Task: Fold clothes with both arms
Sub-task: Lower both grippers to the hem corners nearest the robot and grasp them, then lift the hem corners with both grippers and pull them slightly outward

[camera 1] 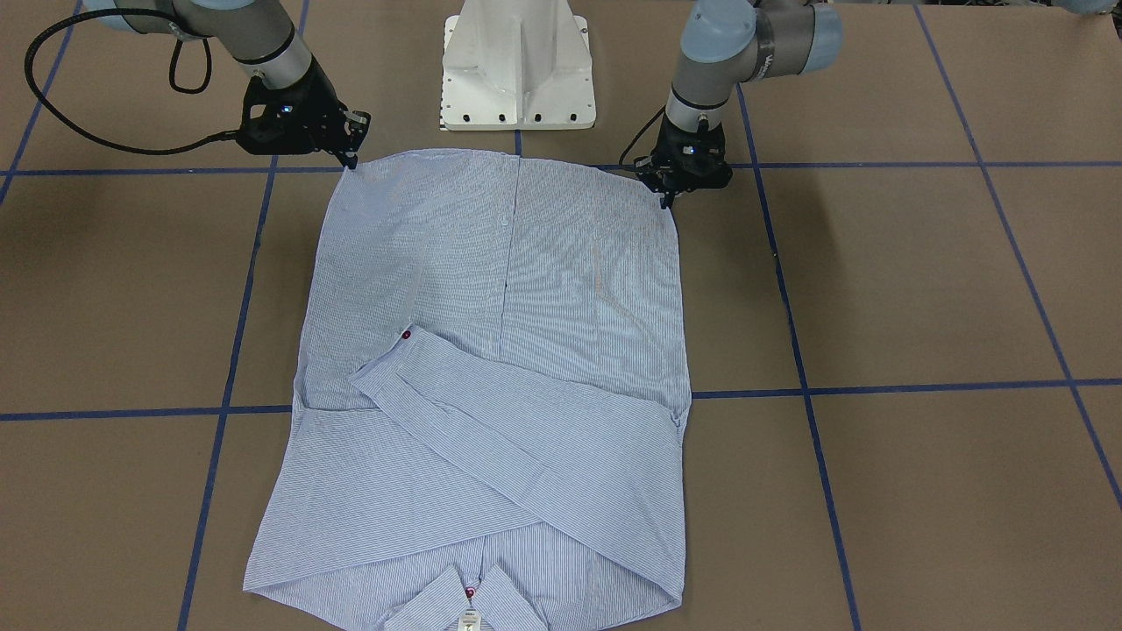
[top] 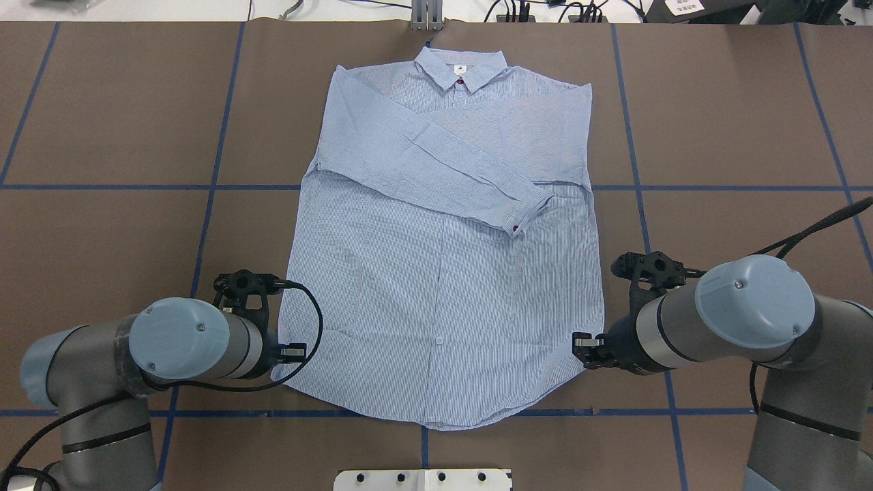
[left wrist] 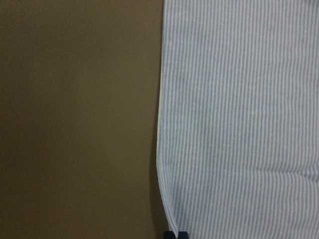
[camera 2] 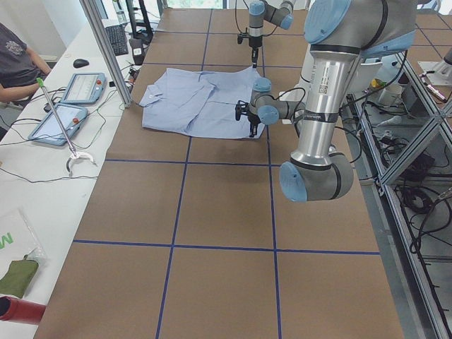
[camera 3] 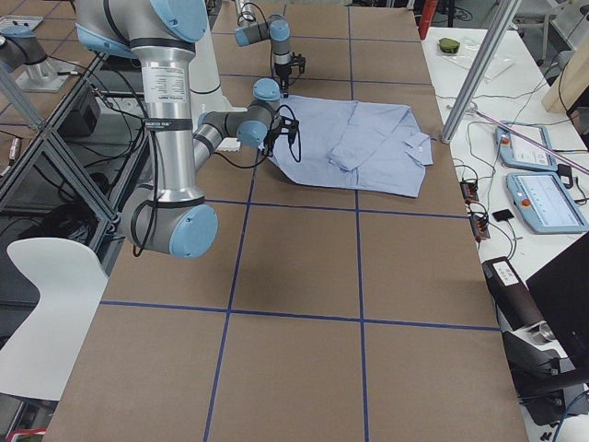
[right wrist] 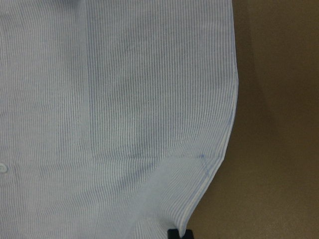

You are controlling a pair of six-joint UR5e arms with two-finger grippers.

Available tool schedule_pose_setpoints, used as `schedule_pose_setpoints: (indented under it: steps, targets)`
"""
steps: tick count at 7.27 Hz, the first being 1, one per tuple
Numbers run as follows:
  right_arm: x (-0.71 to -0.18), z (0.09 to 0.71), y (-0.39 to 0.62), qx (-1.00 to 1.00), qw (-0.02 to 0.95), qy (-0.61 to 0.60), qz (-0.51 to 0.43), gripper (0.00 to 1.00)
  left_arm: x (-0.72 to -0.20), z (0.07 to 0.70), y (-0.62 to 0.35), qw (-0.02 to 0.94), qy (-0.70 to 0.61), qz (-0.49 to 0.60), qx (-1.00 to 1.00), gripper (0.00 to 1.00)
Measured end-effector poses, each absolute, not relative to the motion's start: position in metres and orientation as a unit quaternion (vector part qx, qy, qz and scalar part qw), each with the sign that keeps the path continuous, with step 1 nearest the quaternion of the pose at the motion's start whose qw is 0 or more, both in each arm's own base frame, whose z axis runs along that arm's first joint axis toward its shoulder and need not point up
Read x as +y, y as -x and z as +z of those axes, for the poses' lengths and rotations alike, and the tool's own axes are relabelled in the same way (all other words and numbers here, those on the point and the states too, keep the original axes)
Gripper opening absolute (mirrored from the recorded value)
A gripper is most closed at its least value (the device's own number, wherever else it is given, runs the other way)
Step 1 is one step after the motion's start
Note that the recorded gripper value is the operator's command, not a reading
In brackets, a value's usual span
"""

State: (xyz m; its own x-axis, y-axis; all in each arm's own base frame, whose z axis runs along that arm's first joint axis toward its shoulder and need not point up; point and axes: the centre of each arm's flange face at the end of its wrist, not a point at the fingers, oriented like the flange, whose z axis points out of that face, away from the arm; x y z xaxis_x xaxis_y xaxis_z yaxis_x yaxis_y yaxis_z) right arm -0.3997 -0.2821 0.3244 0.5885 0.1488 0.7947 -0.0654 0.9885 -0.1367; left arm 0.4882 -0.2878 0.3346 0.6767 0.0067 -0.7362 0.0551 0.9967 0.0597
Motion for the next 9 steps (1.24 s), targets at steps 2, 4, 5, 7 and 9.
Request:
schedule_pose_setpoints:
  steps: [2,4,5,7,9]
  targets:
    - [-0.283,0.319,0.395,-0.457,0.886,0.055,0.053,0.0,-0.276,0.302,-0.461,0.915,-0.025,-0.007,0.404,0.0]
    - [-0.289,0.309,0.378,-0.473,0.876,0.077,0.048,0.0,-0.265,0.284,-0.437,0.923,0.001,-0.003,0.384,0.0]
    - [-0.294,0.306,0.369,-0.48,0.872,0.085,0.046,0.0,-0.259,0.28,-0.428,0.929,0.018,0.0,0.371,0.0]
    - [-0.303,0.304,0.359,-0.486,0.868,0.088,0.04,0.0,-0.252,0.278,-0.418,0.935,0.042,0.004,0.351,0.0]
    - [-0.306,0.305,0.356,-0.486,0.868,0.088,0.04,0.0,-0.25,0.279,-0.421,0.937,0.048,0.012,0.346,0.0]
